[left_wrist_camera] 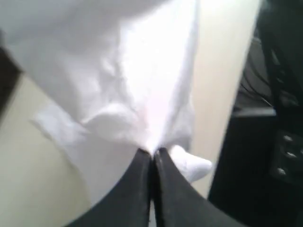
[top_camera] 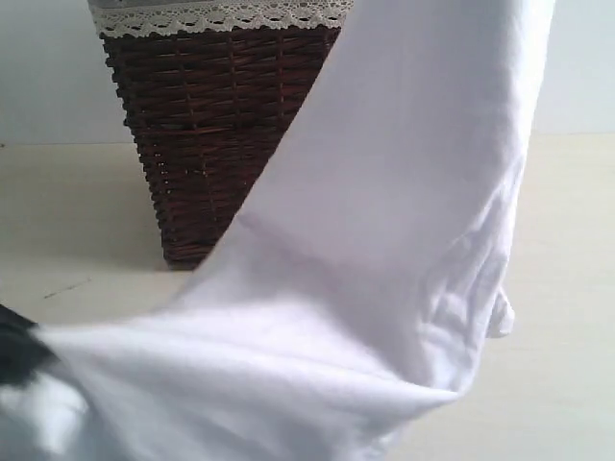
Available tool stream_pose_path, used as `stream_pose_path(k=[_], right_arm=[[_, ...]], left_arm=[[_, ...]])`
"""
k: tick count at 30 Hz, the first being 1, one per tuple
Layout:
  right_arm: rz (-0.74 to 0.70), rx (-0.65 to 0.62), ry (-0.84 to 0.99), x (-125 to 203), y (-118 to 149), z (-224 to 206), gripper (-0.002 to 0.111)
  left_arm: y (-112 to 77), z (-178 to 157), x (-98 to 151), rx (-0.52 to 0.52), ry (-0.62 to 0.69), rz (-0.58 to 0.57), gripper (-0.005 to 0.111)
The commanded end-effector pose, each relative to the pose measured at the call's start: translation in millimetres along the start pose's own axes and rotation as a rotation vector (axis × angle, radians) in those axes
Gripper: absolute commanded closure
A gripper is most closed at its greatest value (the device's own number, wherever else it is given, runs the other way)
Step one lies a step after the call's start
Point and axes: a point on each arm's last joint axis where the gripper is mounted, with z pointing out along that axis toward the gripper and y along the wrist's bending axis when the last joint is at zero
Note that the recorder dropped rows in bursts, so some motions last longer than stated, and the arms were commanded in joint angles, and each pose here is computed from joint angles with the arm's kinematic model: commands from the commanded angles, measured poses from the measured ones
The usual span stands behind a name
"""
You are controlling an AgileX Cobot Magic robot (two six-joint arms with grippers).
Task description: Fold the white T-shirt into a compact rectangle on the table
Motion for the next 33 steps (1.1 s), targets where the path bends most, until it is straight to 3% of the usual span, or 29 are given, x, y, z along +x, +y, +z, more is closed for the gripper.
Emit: stream_pose_path(k=[1, 3, 6, 9, 16, 22, 26, 33], right_arm=[[-0.03, 0.058, 0.06, 11, -24, -22, 0.108], [-0.016, 0.046, 0.046, 14, -31, -32, 0.108], [0.018, -0.022, 0.027, 20, -36, -48, 0.108], [-0.015, -0.101, 0.008, 31, -40, -65, 0.108], [-0.135, -0.003, 0.067, 70, -49, -74, 0.108], [-0.17, -0.097, 0.155, 109, -28, -70, 0.108], [-0.095, -0.233, 0.144, 127, -23, -87, 0.108], [0.055, -0.281, -0.009, 153, -52, -144, 0.108]], left_arm=[[17.3, -92, 35, -0.399, -0.18, -0.067, 0.107], [18.6, -117, 46, -0.498, -0.245, -0.089, 0.107], [14.9, -140, 50, -0.513, -0.316, -0.117, 0.107], [9.1, -155, 49, -0.473, -0.388, -0.144, 0.107], [0.2, -188, 42, -0.426, -0.519, -0.141, 0.107], [-13.3, -186, 37, -0.254, -0.555, -0.156, 0.107], [-25.8, -186, 36, -0.094, -0.588, -0.218, 0.107], [-51.7, -196, 40, 0.206, -0.643, -0.304, 0.107]])
